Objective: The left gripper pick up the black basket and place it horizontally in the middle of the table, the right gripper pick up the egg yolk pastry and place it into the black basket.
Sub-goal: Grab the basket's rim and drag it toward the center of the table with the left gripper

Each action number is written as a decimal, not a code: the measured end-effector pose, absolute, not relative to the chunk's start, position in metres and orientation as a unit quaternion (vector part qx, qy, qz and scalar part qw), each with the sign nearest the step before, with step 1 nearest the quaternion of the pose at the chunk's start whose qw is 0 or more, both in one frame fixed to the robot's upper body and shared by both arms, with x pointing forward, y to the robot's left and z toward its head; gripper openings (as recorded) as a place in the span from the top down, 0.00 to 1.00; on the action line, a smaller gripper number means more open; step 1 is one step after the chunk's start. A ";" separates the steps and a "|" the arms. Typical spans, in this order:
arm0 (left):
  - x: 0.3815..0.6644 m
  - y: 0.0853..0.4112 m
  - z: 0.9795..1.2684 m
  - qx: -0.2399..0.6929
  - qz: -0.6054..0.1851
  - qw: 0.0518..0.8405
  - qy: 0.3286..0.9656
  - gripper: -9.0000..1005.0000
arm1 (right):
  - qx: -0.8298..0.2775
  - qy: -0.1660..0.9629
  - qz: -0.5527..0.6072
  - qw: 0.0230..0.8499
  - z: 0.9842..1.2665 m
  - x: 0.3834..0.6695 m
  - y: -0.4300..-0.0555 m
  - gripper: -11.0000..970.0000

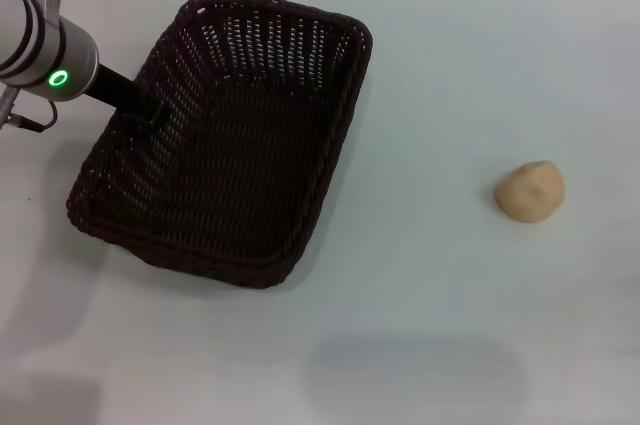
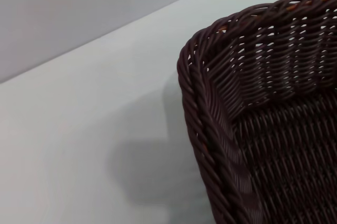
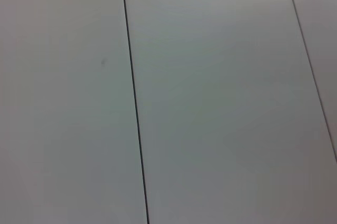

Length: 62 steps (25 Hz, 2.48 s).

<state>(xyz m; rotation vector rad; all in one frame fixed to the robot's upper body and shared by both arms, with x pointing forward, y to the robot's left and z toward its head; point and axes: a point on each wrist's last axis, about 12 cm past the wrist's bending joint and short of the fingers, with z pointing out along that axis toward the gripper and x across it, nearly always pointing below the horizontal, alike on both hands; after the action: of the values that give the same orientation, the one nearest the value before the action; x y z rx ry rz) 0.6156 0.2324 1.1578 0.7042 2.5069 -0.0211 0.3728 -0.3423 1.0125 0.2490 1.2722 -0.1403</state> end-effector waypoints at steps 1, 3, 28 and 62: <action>0.616 0.232 1.158 0.263 -0.007 0.266 0.927 0.67 | 0.116 0.592 -0.065 0.795 1.012 0.373 -0.342 0.22; 0.615 0.231 1.161 0.279 -0.010 0.269 0.922 0.69 | 0.116 0.592 -0.065 0.795 1.012 0.373 -0.342 0.22; 0.635 0.195 1.212 0.509 -0.174 0.290 0.792 0.80 | 0.112 0.586 -0.059 0.800 1.014 0.374 -0.340 0.22; 0.636 0.149 1.214 0.642 -0.207 0.275 0.685 0.82 | 0.106 0.581 -0.056 0.805 1.016 0.372 -0.337 0.22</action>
<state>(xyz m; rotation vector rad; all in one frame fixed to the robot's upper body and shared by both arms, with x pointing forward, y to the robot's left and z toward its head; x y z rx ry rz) 0.6364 0.1489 1.2142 1.7262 1.8411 -0.5560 0.3724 -0.3373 1.0157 0.2263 1.2448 -0.1202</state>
